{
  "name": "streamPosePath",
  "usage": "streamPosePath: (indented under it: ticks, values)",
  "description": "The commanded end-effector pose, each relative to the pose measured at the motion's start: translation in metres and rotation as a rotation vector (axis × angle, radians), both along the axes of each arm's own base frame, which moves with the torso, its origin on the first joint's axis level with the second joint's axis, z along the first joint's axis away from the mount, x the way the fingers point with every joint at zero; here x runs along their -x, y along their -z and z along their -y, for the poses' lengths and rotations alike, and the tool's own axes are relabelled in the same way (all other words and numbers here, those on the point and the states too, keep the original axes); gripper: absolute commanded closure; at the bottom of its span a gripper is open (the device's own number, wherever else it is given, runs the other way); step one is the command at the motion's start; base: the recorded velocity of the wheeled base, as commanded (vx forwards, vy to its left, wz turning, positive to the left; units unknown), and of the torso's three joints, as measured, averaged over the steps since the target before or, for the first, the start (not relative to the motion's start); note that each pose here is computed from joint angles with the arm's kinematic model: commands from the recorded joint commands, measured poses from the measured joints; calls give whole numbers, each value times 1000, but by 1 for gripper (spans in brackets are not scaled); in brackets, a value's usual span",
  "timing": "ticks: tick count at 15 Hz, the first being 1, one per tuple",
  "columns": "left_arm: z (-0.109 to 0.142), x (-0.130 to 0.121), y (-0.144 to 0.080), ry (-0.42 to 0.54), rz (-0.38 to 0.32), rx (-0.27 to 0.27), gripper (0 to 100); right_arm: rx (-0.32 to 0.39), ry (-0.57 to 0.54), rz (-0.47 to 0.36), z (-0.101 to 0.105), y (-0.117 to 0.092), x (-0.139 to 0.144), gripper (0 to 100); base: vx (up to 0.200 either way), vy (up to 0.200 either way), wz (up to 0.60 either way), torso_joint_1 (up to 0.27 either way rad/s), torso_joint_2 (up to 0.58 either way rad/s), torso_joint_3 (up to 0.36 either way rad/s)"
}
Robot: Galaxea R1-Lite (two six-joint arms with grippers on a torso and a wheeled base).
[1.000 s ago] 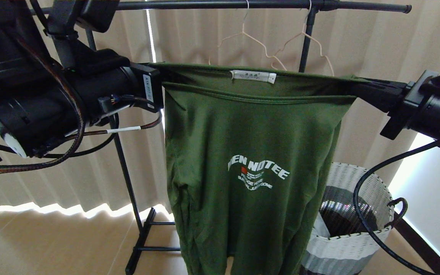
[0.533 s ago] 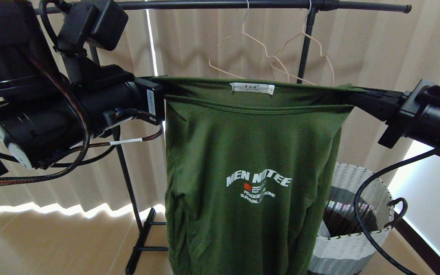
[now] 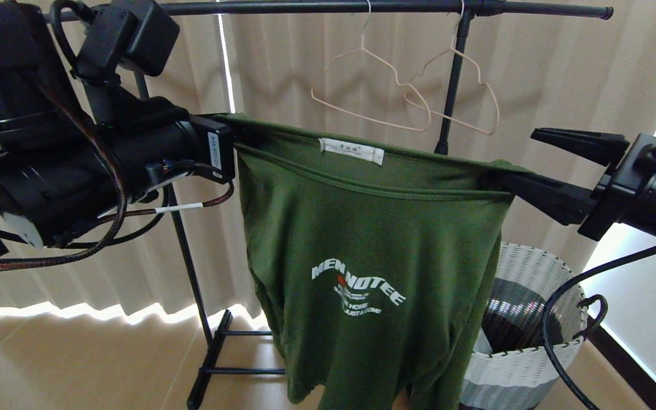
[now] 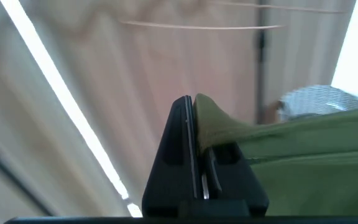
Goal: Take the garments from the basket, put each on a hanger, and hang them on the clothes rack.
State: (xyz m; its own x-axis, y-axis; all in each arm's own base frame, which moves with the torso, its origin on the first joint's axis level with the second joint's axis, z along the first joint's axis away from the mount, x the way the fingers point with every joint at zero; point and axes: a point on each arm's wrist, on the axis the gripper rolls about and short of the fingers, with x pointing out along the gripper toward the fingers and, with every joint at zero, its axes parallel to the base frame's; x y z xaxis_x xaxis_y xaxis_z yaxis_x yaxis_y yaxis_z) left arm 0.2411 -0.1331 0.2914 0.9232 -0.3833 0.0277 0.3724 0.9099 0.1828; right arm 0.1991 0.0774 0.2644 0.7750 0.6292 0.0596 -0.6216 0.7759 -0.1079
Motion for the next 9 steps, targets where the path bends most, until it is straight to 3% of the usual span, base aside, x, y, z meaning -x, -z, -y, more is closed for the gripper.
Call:
streamPosePath:
  ticks: [1, 3, 6, 8, 9]
  values:
    - [-14, -7, 0, -61, -2, -1, 100, -21, -5, 32, 6, -6, 19, 0, 0, 0, 0, 0, 0, 0]
    - [-23, -11, 1, -96, -4, 0, 100, -58, -47, 37, 9, -11, 30, 0, 0, 0, 0, 0, 0, 0]
    - [-28, -7, -2, -114, 6, 9, 100, -55, -70, 33, 11, -9, 37, 0, 0, 0, 0, 0, 0, 0]
    - [-31, 0, -5, -111, 16, 12, 100, -30, -45, 33, 13, -5, 35, 0, 0, 0, 0, 0, 0, 0]
    - [-34, 7, -5, -111, 19, 13, 100, 13, 23, 57, 18, -1, 34, 0, 0, 0, 0, 0, 0, 0]
